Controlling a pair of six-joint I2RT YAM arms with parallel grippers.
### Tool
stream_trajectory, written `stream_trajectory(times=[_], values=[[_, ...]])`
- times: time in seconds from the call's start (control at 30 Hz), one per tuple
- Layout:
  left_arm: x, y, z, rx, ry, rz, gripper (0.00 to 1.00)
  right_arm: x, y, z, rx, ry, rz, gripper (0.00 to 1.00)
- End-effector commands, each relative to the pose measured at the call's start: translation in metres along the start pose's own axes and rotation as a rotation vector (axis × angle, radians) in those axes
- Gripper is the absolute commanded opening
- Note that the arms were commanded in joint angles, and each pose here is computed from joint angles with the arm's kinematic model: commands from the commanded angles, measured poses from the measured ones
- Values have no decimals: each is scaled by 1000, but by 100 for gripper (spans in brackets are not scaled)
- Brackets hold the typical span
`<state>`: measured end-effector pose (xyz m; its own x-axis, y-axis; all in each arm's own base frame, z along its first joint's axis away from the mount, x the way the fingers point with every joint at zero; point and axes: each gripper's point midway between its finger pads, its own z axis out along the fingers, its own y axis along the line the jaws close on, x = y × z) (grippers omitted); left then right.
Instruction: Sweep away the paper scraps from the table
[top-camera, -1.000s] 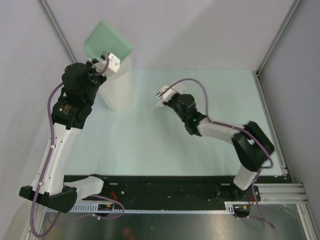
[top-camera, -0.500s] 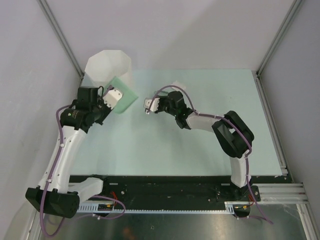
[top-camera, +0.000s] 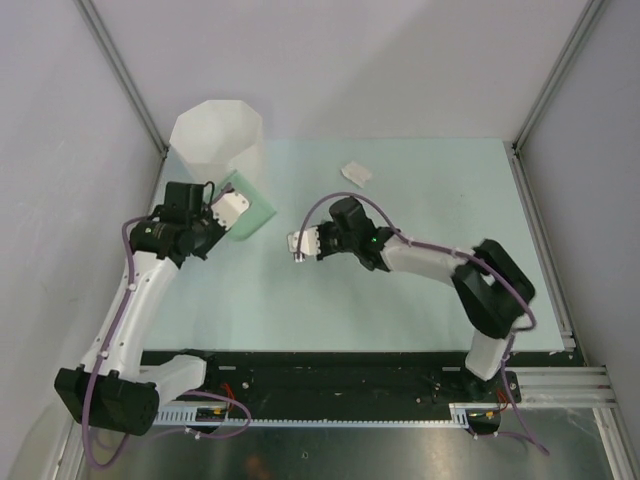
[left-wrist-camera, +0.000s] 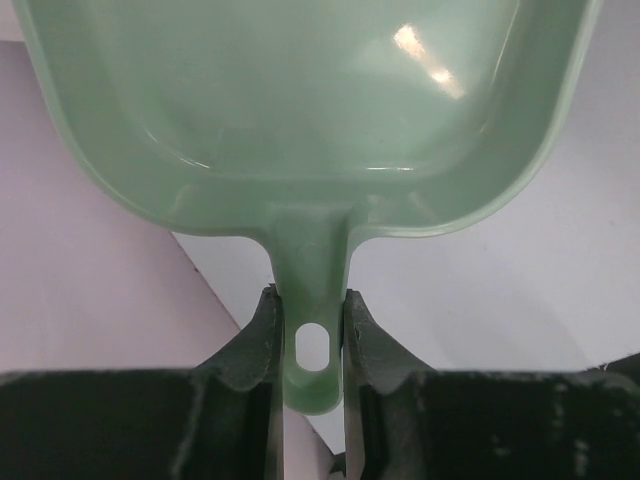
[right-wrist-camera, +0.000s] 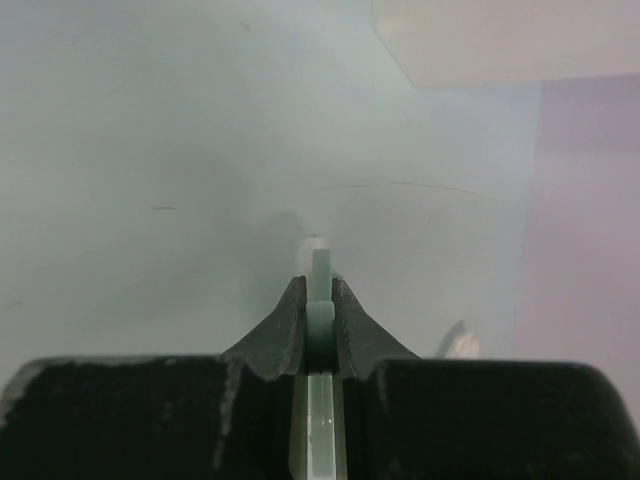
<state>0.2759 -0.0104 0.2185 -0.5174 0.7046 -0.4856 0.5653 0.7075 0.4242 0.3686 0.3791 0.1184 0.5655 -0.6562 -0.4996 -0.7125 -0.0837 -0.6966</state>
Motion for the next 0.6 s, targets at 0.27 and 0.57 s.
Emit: stream_trajectory(times=[0.27, 0.57], values=[[6, -74, 32, 249, 45, 188, 0, -76, 37, -110, 54, -15, 253, 0], [35, -111, 57, 372, 174, 320, 0, -72, -53, -191, 544, -102, 834, 0]])
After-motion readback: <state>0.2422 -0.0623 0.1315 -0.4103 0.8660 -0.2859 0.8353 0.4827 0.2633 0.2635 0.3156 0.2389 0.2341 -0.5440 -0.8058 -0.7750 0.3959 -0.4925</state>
